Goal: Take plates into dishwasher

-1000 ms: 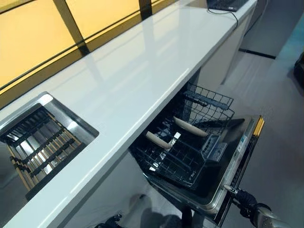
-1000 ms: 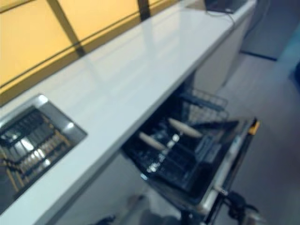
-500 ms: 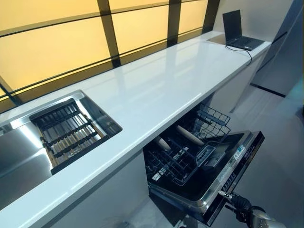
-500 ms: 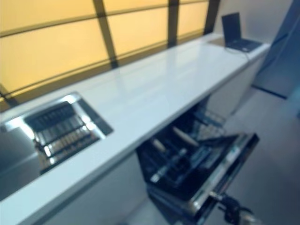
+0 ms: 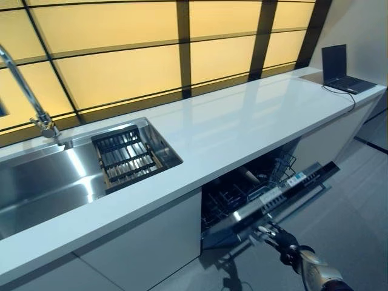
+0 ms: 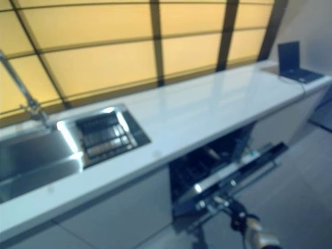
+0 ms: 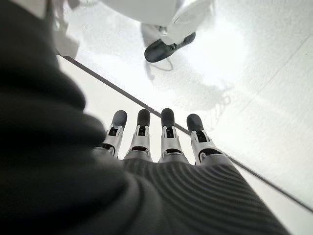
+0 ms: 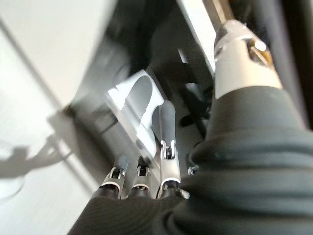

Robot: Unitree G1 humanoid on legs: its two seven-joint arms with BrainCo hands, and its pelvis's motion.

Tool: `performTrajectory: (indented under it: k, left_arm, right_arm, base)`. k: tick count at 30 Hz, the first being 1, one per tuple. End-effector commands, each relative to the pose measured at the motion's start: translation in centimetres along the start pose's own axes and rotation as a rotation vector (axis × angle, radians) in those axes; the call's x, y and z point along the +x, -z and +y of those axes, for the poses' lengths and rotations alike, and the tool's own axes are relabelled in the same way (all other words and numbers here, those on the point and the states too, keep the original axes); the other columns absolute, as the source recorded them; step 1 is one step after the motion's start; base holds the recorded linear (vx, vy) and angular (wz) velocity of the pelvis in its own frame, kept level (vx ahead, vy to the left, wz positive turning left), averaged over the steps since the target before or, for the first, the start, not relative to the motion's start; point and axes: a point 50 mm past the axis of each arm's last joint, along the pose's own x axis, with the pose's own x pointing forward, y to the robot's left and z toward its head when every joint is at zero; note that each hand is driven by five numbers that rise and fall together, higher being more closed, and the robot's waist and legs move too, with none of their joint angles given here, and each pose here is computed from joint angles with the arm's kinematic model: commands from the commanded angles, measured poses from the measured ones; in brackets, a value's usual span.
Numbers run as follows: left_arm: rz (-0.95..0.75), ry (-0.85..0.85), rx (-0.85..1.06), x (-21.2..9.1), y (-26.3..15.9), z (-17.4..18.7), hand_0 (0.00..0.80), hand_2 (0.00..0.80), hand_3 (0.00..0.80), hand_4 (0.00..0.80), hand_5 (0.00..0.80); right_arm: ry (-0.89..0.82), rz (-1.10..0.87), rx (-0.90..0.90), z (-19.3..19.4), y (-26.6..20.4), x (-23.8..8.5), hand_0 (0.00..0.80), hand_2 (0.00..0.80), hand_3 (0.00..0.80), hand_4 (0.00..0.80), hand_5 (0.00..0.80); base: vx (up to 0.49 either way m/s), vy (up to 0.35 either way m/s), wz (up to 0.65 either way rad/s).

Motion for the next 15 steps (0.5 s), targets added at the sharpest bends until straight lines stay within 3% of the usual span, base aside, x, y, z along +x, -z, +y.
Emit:
performTrajectory:
  k: [1,5,10,15]
  left_arm:
    - [-0.009,-0.032,0.093,0.0,-0.4,1.5,0.000,0.000,0.000,0.000,0.000]
    - [0.002,-0.039,0.098,-0.1,0.2,1.7,0.000,0.000,0.000,0.000,0.000]
    - [0.018,-0.047,0.100,-0.2,0.7,2.1,0.000,0.000,0.000,0.000,0.000]
    - [0.041,-0.065,0.074,-0.4,1.3,2.3,0.000,0.000,0.000,0.000,0.000]
  right_arm:
    - [-0.453,-0.355,-0.059,12.2,-9.2,2.4,0.000,0.000,0.000,0.000,0.000]
    - [-0.443,-0.382,-0.049,12.4,-9.5,2.3,0.000,0.000,0.000,0.000,0.000]
    - [-0.406,-0.408,-0.124,12.2,-9.4,2.1,0.000,0.000,0.000,0.000,0.000]
    - [-0.220,-0.481,-0.532,10.9,-9.5,1.5,0.000,0.000,0.000,0.000,0.000]
  base:
    - [0.103,0.046,0.68]
    - [0.086,0.041,0.43]
    - [0.044,0.025,0.10]
    - [0.032,0.047,0.04]
